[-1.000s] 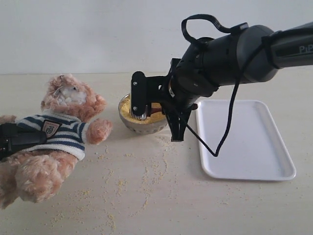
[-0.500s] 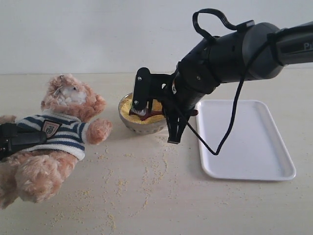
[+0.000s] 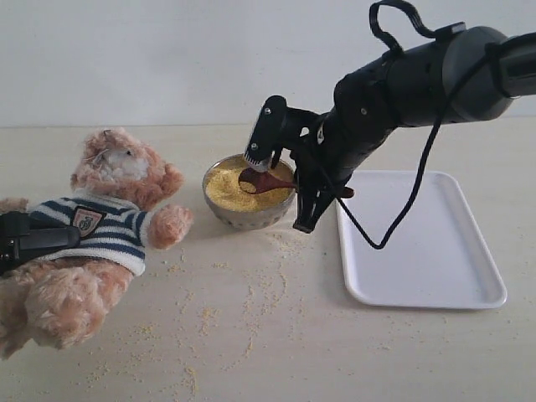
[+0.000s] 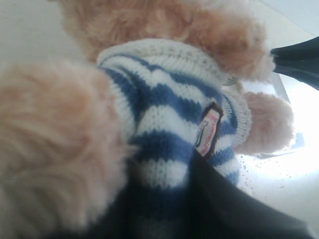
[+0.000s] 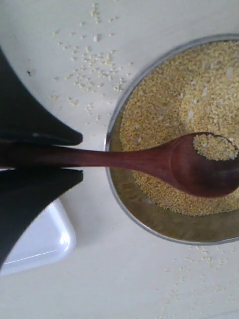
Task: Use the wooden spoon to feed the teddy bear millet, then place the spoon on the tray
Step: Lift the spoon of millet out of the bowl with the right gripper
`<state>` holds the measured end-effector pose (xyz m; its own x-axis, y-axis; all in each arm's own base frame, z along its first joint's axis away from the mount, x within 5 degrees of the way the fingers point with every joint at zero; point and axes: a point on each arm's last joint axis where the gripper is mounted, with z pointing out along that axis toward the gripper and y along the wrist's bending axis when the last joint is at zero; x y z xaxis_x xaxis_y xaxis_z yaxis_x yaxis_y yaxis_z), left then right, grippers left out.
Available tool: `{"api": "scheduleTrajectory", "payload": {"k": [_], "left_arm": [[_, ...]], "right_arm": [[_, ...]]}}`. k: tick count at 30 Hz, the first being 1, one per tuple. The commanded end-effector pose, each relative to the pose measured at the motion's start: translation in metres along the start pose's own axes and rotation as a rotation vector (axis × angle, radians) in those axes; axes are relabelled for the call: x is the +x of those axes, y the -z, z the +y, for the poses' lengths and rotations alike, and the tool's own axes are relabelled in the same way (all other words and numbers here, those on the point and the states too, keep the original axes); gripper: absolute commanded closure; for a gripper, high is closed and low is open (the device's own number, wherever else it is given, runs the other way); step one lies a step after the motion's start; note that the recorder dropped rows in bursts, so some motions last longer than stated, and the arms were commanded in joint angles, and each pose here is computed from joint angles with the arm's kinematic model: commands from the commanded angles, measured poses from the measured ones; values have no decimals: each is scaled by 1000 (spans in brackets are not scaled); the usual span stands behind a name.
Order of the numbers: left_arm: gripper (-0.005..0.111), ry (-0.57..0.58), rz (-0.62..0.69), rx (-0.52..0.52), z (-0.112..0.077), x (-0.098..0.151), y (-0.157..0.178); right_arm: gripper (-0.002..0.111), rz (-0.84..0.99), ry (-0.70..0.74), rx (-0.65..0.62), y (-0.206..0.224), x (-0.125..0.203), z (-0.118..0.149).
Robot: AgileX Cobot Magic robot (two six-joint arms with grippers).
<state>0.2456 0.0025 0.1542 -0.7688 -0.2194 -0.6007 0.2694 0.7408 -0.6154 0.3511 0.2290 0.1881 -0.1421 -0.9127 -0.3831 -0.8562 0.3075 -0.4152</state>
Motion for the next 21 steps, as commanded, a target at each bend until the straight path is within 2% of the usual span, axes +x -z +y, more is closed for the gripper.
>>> {"api": "scheduleTrajectory", "payload": {"k": [1, 5, 13, 21], "left_arm": [[102, -8, -11, 15, -3, -1, 1], [102, -8, -11, 13, -3, -1, 1], [102, -1, -11, 13, -3, -1, 1], [102, 46, -11, 15, -3, -1, 1]], "right_arm": [[109, -55, -55, -5, 13, -4, -7], [109, -62, -115, -63, 18, -4, -11], [109, -117, -263, -233, 46, -16, -37], [109, -145, -309, -334, 59, -26, -38]]}}
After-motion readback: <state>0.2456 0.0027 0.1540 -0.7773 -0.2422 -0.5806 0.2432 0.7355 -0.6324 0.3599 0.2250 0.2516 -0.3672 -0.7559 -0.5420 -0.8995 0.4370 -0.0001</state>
